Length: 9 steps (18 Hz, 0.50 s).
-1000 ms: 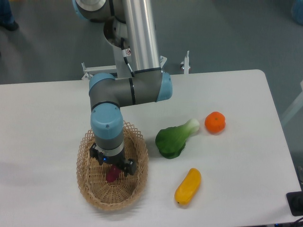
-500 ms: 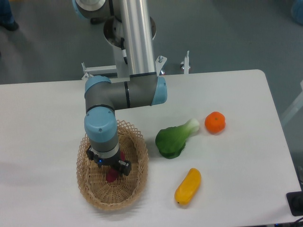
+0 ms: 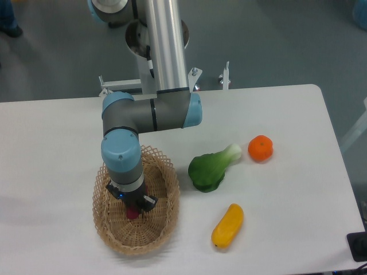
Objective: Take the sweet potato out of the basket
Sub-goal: 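Close the gripper on the purple sweet potato inside the basket, then lift the sweet potato out of the basket and carry it up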
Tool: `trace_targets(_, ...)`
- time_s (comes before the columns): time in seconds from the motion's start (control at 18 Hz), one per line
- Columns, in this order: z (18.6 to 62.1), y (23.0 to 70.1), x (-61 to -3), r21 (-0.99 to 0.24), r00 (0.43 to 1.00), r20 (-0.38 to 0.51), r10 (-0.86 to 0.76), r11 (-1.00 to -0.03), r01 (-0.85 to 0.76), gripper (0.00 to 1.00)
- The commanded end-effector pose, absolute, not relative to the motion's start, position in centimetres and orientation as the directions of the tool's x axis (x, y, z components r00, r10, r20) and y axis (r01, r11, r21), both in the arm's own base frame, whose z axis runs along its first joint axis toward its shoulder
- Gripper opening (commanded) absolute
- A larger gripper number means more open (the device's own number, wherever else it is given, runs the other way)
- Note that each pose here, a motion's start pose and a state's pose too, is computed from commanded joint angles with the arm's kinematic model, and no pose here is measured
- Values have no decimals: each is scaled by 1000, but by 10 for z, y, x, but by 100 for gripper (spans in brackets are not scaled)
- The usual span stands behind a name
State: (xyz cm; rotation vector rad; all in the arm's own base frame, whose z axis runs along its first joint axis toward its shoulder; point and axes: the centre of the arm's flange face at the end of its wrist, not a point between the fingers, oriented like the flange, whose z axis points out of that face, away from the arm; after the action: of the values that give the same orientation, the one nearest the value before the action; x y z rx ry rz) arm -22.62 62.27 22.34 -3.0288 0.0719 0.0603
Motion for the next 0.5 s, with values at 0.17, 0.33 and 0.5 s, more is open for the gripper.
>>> trace_targets(0.17, 260, 620, -234, -148, 989, -87, -119, -980, -131, 30)
trace_targets(0.33, 308, 604, -269, -186, 978, -149, -143, -968, -170, 30)
trace_targets(0.5, 349, 581, -305, -206, 980, -171, -106, -968, -141, 30)
